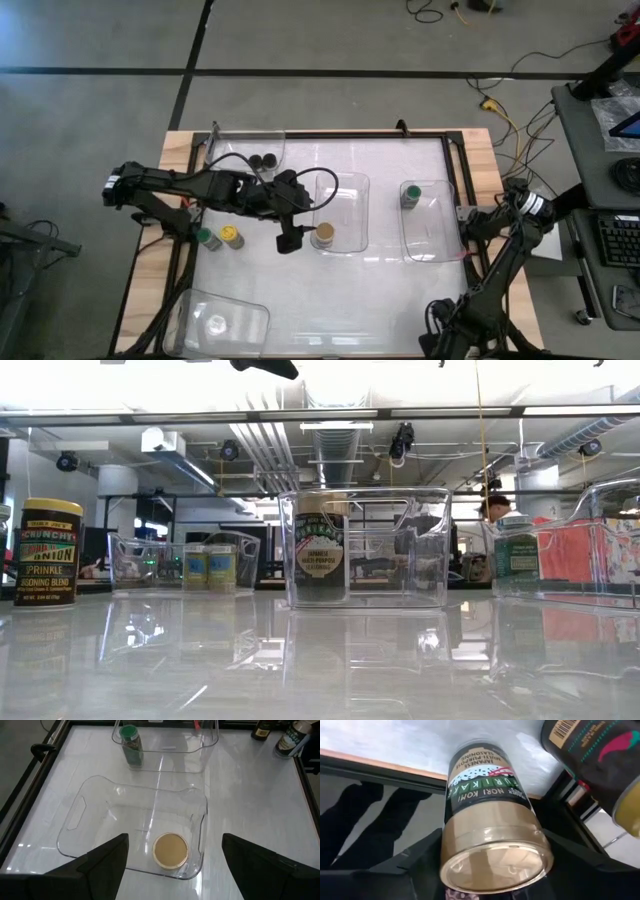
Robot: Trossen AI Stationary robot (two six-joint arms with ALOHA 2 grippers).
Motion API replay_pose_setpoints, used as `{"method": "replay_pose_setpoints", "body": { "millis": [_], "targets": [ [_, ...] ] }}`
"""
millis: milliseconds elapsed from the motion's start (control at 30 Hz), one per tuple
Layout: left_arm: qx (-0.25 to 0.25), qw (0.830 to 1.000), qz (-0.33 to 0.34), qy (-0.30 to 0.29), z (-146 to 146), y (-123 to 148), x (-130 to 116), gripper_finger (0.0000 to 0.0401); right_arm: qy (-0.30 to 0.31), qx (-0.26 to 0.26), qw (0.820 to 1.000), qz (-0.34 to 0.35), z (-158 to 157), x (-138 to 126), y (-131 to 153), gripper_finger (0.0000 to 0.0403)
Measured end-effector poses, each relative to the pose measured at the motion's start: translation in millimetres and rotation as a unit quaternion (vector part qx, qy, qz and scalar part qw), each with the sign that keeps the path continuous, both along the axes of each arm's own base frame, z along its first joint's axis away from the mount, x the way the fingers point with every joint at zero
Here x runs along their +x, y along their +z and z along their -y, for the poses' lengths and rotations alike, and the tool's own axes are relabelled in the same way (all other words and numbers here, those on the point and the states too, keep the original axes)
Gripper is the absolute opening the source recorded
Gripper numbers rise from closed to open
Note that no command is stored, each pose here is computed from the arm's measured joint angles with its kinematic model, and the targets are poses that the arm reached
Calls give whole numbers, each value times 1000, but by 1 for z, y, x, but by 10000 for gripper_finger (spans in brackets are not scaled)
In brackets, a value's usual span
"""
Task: Sort spices by type
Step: Put the gold seasoning bottle into the center transparent bin
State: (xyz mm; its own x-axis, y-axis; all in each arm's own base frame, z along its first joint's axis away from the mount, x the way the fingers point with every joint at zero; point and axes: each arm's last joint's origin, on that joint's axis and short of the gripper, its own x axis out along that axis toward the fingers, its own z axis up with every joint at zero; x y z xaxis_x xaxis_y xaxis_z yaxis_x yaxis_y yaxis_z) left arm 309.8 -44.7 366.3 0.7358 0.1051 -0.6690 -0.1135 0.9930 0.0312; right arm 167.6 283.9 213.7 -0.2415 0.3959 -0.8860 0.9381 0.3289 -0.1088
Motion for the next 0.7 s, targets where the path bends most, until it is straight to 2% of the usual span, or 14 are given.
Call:
{"method": "replay_pose_setpoints", "body": {
  "millis": [200,367,500,700],
  "targets": [
    [0,1000,0,0,0,0,0,304,41,11,999,20,4,6,0,275],
    [8,1000,-1,-7,0,0,0,304,93,24,993,66,11,20,11,275],
    [6,1000,-1,-6,0,0,0,304,157,34,982,102,19,34,29,273],
    [1,1000,0,-8,3,2,-4,304,226,-9,956,186,42,62,63,273]
  ]
}}
